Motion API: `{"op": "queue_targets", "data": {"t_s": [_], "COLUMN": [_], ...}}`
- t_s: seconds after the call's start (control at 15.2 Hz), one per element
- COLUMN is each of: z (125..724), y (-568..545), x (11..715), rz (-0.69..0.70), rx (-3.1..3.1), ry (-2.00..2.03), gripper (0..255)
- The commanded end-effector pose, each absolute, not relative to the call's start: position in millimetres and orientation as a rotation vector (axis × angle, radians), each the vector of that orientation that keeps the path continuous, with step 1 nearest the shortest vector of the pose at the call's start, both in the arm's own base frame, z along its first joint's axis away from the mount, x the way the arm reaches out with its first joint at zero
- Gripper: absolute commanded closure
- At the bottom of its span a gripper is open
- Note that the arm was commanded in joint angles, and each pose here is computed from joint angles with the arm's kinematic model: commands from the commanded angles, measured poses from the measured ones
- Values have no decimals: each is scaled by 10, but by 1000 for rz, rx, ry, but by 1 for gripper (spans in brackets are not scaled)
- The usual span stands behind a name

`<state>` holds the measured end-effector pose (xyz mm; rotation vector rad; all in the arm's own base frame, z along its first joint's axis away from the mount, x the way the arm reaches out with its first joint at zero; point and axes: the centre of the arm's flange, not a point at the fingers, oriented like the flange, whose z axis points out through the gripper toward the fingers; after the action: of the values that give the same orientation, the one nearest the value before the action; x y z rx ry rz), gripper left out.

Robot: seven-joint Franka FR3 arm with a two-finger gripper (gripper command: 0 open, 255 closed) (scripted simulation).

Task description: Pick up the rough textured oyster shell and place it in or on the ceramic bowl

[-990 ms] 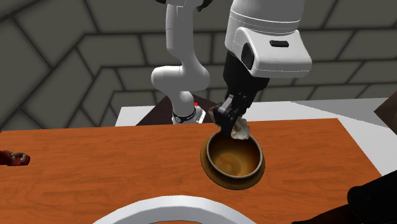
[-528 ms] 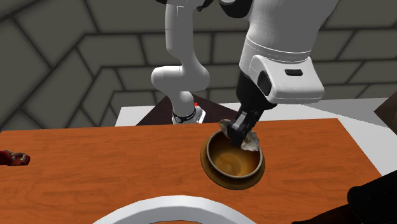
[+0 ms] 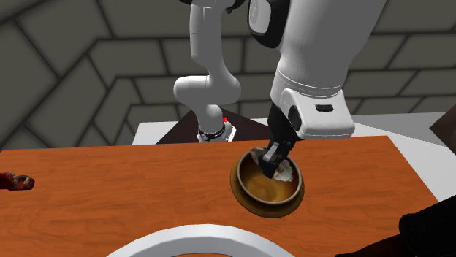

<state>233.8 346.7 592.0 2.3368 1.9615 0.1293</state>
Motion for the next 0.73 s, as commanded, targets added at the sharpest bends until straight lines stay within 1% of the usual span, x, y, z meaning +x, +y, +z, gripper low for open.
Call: {"op": "queue_targets", "data": {"t_s": [0.0, 0.26, 0.33, 0.66], "z": [5909, 5909, 5909, 5909], "y": [3469, 3469, 3469, 3469], "x": [2338, 2338, 2338, 2338], "rz": [130, 130, 130, 130], "rx": [2337, 2337, 2337, 2337], "ry": [1962, 1962, 1962, 1962], "gripper": [255, 255, 0, 0]}}
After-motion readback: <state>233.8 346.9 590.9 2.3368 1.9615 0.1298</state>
